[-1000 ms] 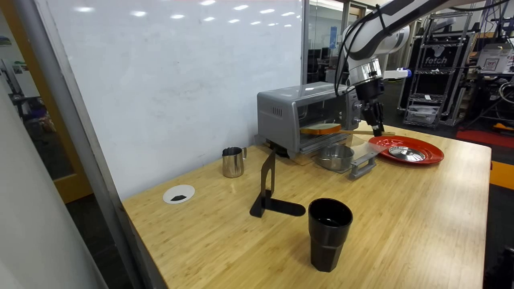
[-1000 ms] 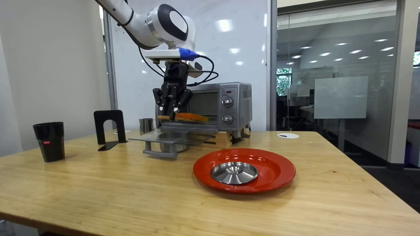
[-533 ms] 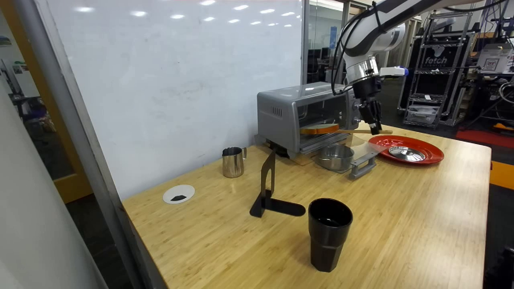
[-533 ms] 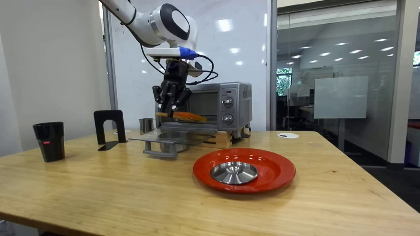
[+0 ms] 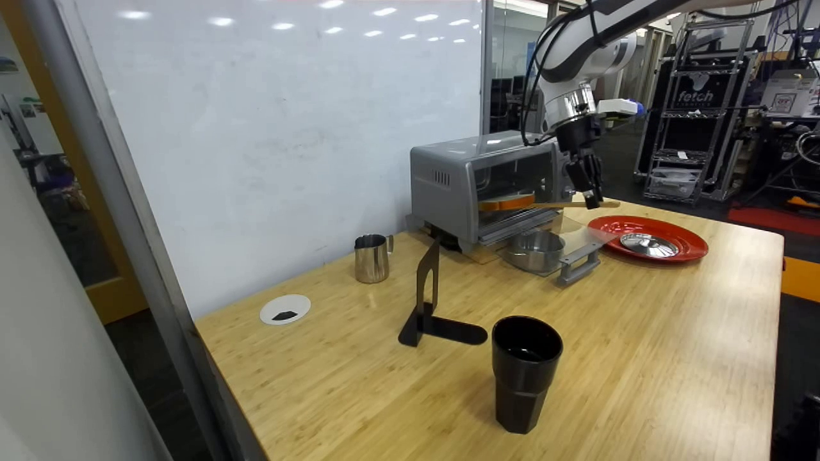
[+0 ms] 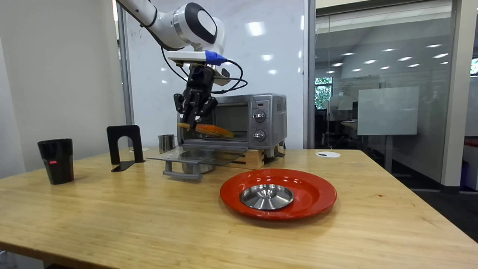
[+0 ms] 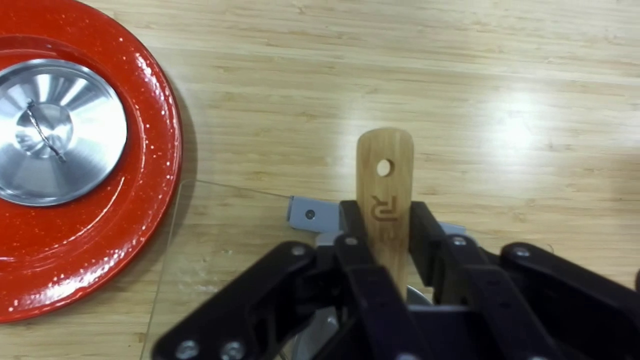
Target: Use the wooden spatula to place the slice of bread in the mini oven then close the oven door
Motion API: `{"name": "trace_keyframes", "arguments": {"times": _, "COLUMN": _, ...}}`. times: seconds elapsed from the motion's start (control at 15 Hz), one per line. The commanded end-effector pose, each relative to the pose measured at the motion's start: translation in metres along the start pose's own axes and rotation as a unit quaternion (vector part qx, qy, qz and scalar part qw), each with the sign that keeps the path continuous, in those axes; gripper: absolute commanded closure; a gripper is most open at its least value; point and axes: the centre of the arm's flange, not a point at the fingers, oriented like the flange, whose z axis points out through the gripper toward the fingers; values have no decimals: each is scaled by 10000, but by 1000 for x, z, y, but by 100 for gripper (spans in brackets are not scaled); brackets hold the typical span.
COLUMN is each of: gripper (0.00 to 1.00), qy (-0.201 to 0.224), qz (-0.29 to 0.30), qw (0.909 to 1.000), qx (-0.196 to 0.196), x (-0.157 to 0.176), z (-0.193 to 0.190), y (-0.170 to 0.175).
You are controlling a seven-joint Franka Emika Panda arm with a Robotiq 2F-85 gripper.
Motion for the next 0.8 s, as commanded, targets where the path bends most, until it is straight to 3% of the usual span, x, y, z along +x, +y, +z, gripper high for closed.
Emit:
{"name": "trace_keyframes", "arguments": {"times": 0.0, "gripper": 93, "qy": -163, "qz": -24, "qw": 9995, "qx": 264, "x": 11, "z": -9, "y": 6}}
{"name": "trace_keyframes", "arguments": {"times": 0.27, "gripper": 93, "qy": -384, "qz": -16, "qw": 9986, "qx": 367, "x": 14, "z": -1, "y": 9}}
{"name": "trace_keyframes", "arguments": {"times": 0.73, "gripper": 93, "qy": -392, "qz": 18, "qw": 9985, "qx": 370, "x": 18, "z": -6, "y": 16}}
